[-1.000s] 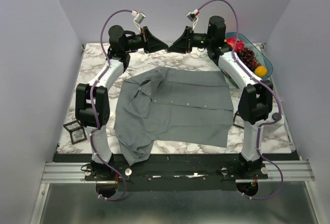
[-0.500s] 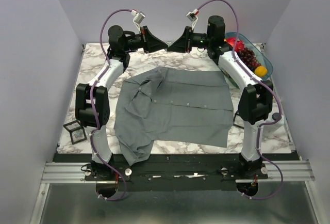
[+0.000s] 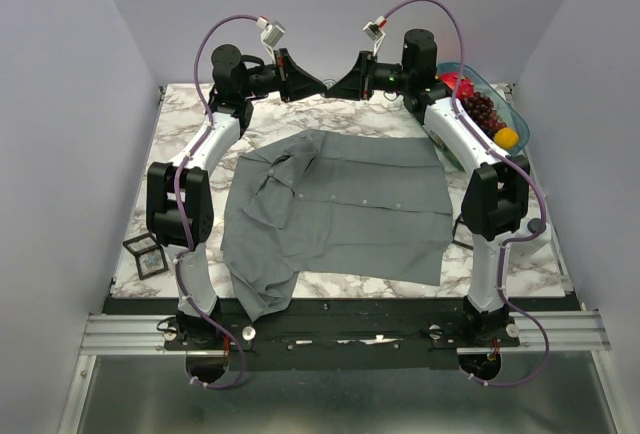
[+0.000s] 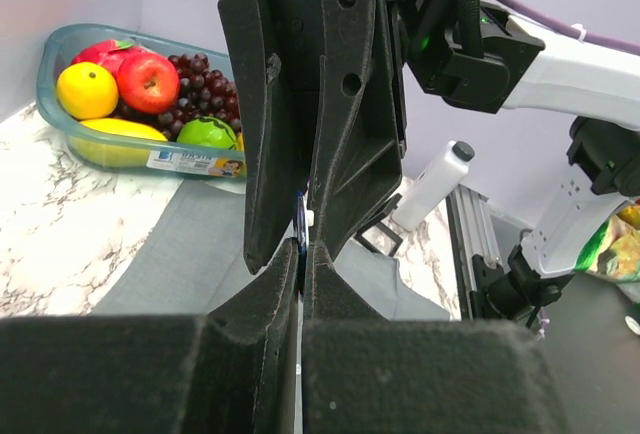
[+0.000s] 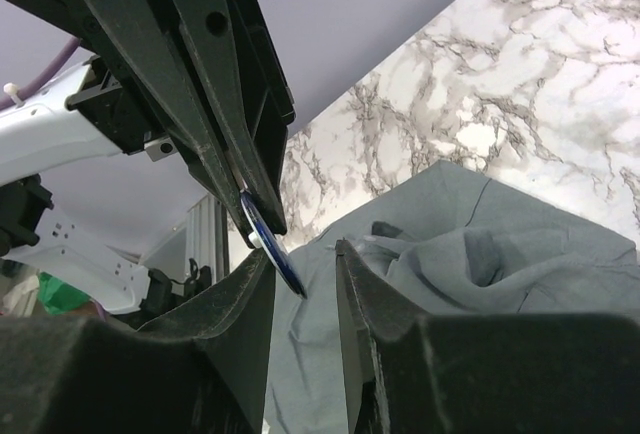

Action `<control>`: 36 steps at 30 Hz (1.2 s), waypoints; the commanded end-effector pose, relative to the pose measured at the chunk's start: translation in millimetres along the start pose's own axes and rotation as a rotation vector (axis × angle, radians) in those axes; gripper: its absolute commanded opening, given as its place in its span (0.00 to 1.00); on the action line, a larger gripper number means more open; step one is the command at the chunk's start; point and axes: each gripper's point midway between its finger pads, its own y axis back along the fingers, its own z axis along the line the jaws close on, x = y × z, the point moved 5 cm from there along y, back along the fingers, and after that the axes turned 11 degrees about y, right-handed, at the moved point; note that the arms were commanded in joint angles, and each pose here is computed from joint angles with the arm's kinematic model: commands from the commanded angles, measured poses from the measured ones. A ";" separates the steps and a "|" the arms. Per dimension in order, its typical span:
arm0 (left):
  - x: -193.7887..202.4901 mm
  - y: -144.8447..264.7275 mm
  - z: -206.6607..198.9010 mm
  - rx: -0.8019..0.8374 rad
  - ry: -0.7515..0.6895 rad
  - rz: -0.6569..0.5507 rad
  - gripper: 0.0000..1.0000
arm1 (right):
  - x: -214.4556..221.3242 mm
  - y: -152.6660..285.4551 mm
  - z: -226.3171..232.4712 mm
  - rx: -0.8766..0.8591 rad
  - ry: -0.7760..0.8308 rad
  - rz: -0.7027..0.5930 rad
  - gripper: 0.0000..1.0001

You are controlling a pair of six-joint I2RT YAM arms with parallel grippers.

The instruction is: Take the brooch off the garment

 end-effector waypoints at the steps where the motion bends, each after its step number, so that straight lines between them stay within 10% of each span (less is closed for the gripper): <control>1: 8.9 -12.2 -33.2 0.114 -0.043 0.117 0.00 | -1.3 9.8 -47.3 0.220 -0.033 -0.053 0.37; 16: 6.9 -8.7 -17.8 0.054 -0.016 0.086 0.00 | 1.1 23.5 -44.9 0.200 -0.022 -0.040 0.37; 25: 5.9 -7.1 -7.2 0.035 0.001 0.073 0.00 | -26.3 25.9 10.0 -0.185 0.257 -0.037 0.59; 36: 1.2 -5.4 -2.7 0.069 0.020 0.057 0.00 | -26.8 33.1 21.1 -0.191 0.297 -0.021 0.62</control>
